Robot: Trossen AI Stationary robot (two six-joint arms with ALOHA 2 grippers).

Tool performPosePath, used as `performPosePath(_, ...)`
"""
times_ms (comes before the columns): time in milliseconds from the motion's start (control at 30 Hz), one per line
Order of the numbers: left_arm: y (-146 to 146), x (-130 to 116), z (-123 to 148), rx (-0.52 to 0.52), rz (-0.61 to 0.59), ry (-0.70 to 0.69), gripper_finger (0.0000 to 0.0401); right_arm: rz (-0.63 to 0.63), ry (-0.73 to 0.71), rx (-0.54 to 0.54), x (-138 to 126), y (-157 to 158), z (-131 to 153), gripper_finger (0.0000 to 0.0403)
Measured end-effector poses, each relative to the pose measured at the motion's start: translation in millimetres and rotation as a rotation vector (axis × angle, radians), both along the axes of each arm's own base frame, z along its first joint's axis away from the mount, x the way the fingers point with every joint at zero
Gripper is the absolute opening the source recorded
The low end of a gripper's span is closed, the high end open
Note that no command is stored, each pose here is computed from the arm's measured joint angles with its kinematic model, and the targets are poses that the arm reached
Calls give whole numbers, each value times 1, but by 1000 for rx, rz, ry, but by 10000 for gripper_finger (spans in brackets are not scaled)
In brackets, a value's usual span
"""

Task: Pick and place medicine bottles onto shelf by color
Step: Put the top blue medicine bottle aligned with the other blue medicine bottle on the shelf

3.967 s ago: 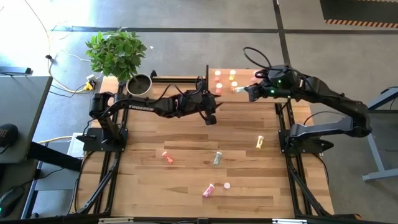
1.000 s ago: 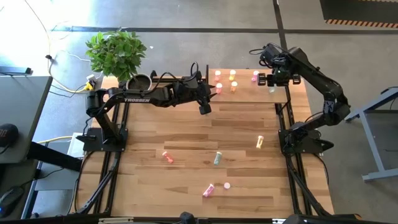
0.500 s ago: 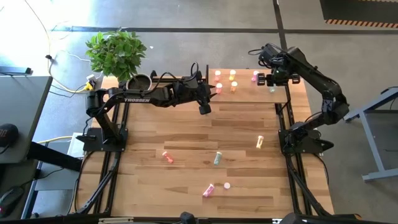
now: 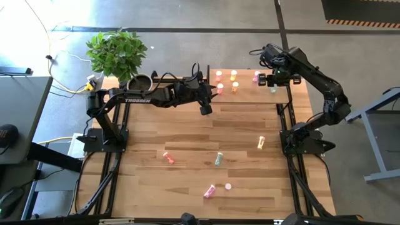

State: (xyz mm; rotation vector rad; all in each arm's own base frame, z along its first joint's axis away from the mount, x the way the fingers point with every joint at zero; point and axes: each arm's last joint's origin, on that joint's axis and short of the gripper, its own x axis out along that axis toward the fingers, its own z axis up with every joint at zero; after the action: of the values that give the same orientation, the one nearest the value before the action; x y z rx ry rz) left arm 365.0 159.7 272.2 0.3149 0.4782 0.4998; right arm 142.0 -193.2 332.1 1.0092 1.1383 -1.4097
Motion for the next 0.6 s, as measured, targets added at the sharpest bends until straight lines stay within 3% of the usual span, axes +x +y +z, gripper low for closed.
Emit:
performPosePath(233,0,0,0,1,2,0,133,1,7,-5,0,0,0,152)
performPosePath(600,0,0,0,1,2,0,133,15,57,-37,-1,-1,0,153)
